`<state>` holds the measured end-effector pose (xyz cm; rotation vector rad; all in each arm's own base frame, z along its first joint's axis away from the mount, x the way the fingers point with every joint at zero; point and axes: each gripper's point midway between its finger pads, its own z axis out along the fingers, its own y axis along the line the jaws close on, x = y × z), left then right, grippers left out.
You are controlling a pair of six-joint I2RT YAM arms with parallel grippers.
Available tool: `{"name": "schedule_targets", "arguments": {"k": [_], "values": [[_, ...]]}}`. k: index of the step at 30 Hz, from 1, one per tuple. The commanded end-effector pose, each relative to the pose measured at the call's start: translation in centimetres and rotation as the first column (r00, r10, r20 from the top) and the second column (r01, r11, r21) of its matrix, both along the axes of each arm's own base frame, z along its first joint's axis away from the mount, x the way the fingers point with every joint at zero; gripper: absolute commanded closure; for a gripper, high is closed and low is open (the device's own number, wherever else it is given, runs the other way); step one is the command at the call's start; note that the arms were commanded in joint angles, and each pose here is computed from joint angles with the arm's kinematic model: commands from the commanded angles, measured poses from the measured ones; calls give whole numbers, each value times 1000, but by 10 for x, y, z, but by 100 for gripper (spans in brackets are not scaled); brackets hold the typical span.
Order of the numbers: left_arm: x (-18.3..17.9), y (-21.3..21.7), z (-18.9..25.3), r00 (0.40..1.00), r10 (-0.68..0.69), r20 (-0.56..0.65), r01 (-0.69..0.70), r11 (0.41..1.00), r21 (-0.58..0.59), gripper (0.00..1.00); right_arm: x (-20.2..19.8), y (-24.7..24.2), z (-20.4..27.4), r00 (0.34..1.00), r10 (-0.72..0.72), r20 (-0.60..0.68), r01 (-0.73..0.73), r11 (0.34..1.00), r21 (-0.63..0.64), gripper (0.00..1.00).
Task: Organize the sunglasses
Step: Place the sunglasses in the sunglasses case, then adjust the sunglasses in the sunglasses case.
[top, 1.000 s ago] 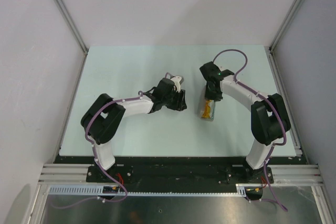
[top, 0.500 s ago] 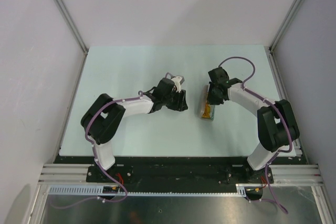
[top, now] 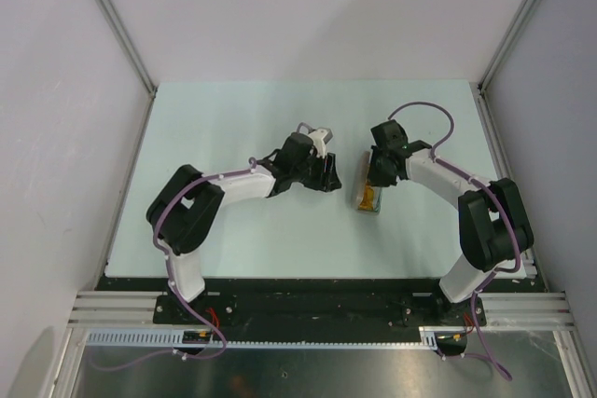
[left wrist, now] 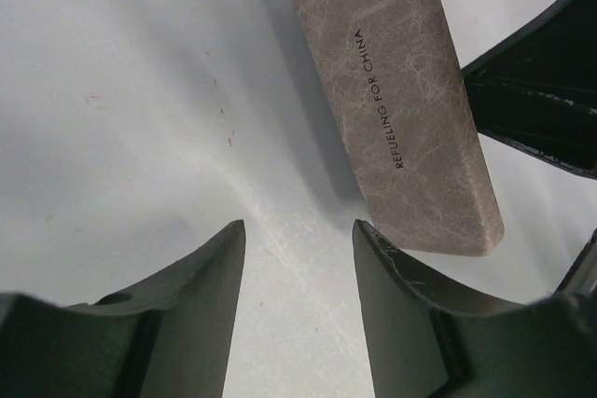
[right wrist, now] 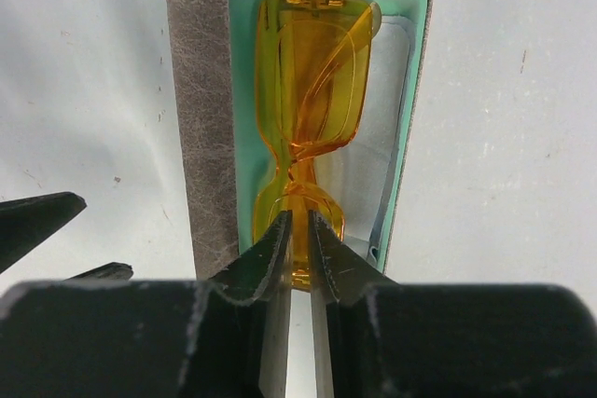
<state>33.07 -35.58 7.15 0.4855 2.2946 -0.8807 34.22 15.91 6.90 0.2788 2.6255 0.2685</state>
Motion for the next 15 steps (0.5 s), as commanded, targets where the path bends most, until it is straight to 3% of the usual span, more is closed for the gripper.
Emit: {"name": "schedule_targets", "arguments": {"k": [1,15], "values": [[-2,-25,16,999,-44,6,45,997,-69,45,-2,-2,-3,1000,8,-8,-8,1000,-9,85],[-8,-44,8,997,-77,-14,76,994,-84,45,-14,-10,-27,997,9,-76,-11,999,-32,87]]}}
